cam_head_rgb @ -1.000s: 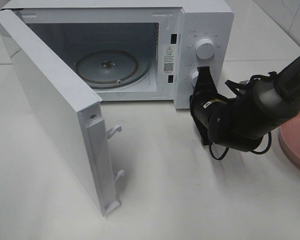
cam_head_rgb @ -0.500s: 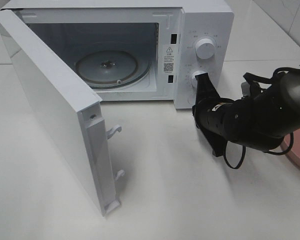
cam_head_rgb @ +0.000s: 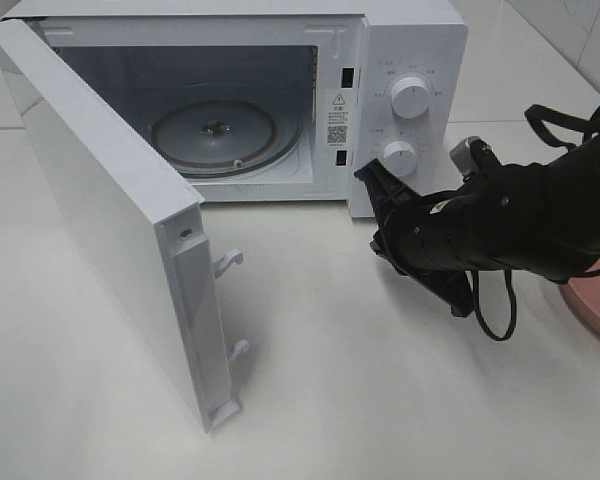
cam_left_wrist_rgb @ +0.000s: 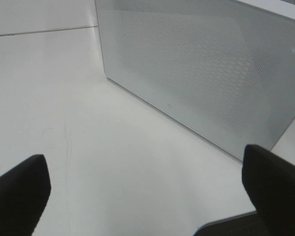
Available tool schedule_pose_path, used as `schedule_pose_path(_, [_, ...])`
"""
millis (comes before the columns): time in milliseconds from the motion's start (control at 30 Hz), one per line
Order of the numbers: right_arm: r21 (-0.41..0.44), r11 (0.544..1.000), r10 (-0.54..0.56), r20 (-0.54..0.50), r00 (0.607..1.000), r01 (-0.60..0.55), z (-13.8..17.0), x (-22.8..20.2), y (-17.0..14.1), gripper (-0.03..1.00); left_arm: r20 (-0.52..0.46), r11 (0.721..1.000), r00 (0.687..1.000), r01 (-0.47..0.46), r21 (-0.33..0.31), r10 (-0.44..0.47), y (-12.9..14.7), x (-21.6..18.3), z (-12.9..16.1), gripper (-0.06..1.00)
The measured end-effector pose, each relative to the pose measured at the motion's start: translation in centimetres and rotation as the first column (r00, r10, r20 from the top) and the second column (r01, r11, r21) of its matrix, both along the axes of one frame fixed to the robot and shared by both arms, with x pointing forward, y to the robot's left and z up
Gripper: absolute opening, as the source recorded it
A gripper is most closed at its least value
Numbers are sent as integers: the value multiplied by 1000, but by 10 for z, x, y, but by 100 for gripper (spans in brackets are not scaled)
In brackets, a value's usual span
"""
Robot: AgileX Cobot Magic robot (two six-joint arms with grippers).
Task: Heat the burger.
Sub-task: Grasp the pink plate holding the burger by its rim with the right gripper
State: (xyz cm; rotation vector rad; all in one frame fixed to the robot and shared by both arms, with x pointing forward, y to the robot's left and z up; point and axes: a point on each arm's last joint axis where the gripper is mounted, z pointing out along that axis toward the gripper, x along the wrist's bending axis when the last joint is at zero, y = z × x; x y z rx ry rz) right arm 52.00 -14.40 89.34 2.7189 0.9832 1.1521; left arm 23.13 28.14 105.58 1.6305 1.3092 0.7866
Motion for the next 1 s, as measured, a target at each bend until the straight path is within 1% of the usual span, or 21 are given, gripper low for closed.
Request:
schedule_pose_path(67, [-17, 999, 35, -12, 999, -35, 1, -2, 1, 1, 0, 1000, 1000, 0, 0, 0, 0, 0, 0, 98])
schedule_pose_path(133, [-72, 983, 166, -54, 985, -170, 4, -9, 3, 1, 0, 1000, 1000, 0, 0, 0, 0, 0, 0, 98])
schedule_pose_path(167, [-72, 983, 166, -54, 985, -170, 4, -9, 3, 1, 0, 1000, 1000, 0, 0, 0, 0, 0, 0, 98])
schedule_pose_path(233, [-108, 957, 263, -82, 961, -271, 7, -14, 5, 1, 0, 1000, 1000, 0, 0, 0, 0, 0, 0, 98])
schedule_pose_path(267, [-108, 957, 263, -82, 961, -271, 7, -14, 5, 1, 0, 1000, 1000, 0, 0, 0, 0, 0, 0, 98])
schedule_pose_path(300, [-122, 936, 318, -101, 943, -329, 9, -17, 6, 1, 0, 1000, 1000, 0, 0, 0, 0, 0, 0, 98])
schedule_pose_path(333, [-122, 936, 318, -101, 943, -329, 9, -17, 6, 1, 0, 1000, 1000, 0, 0, 0, 0, 0, 0, 98])
schedule_pose_path(400, [-136, 903, 392, -136, 910, -409, 10, -22, 6, 1, 0, 1000, 1000, 0, 0, 0, 0, 0, 0, 98])
schedule_pose_path(467, [-139, 891, 413, -149, 898, -433, 10, -23, 5, 1, 0, 1000, 1000, 0, 0, 0, 0, 0, 0, 98])
schedule_pose_path(500, [-143, 865, 456, -179, 872, -481, 12, -26, 3, 1, 0, 1000, 1000, 0, 0, 0, 0, 0, 0, 98])
schedule_pose_path(567, [-146, 856, 469, -187, 863, -497, 14, -26, 0, 1, 0, 1000, 1000, 0, 0, 0, 0, 0, 0, 98])
schedule_pose_path(600, [-153, 833, 499, -209, 841, -532, 18, -28, -5, 1, 0, 1000, 1000, 0, 0, 0, 0, 0, 0, 98])
schedule_pose_path(667, [-159, 825, 507, -212, 835, -542, 21, -28, -9, 1, 0, 1000, 1000, 0, 0, 0, 0, 0, 0, 98])
schedule_pose_path(700, [-176, 798, 537, -229, 812, -577, 26, -29, -15, 1, 0, 1000, 1000, 0, 0, 0, 0, 0, 0, 98])
schedule_pose_path(733, [-176, 798, 537, -229, 812, -577, 26, -29, -15, 1, 0, 1000, 1000, 0, 0, 0, 0, 0, 0, 98])
schedule_pose_path(800, [-198, 755, 573, -263, 776, -625, 33, -33, -23, 1, 0, 1000, 1000, 0, 0, 0, 0, 0, 0, 98])
schedule_pose_path(833, [-198, 755, 573, -263, 776, -625, 33, -33, -23, 1, 0, 1000, 1000, 0, 0, 0, 0, 0, 0, 98])
schedule_pose_path(867, [-218, 726, 591, -286, 754, -652, 38, -35, -31, 1, 0, 1000, 1000, 0, 0, 0, 0, 0, 0, 98])
schedule_pose_path(900, [-218, 726, 591, -286, 754, -652, 38, -35, -31, 1, 0, 1000, 1000, 0, 0, 0, 0, 0, 0, 98])
schedule_pose_path(967, [-241, 685, 609, -329, 722, -688, 45, -39, -41, 1, 0, 1000, 1000, 0, 0, 0, 0, 0, 0, 98])
schedule_pose_path(1000, [-241, 685, 609, -329, 722, -688, 45, -39, -41, 1, 0, 1000, 1000, 0, 0, 0, 0, 0, 0, 98])
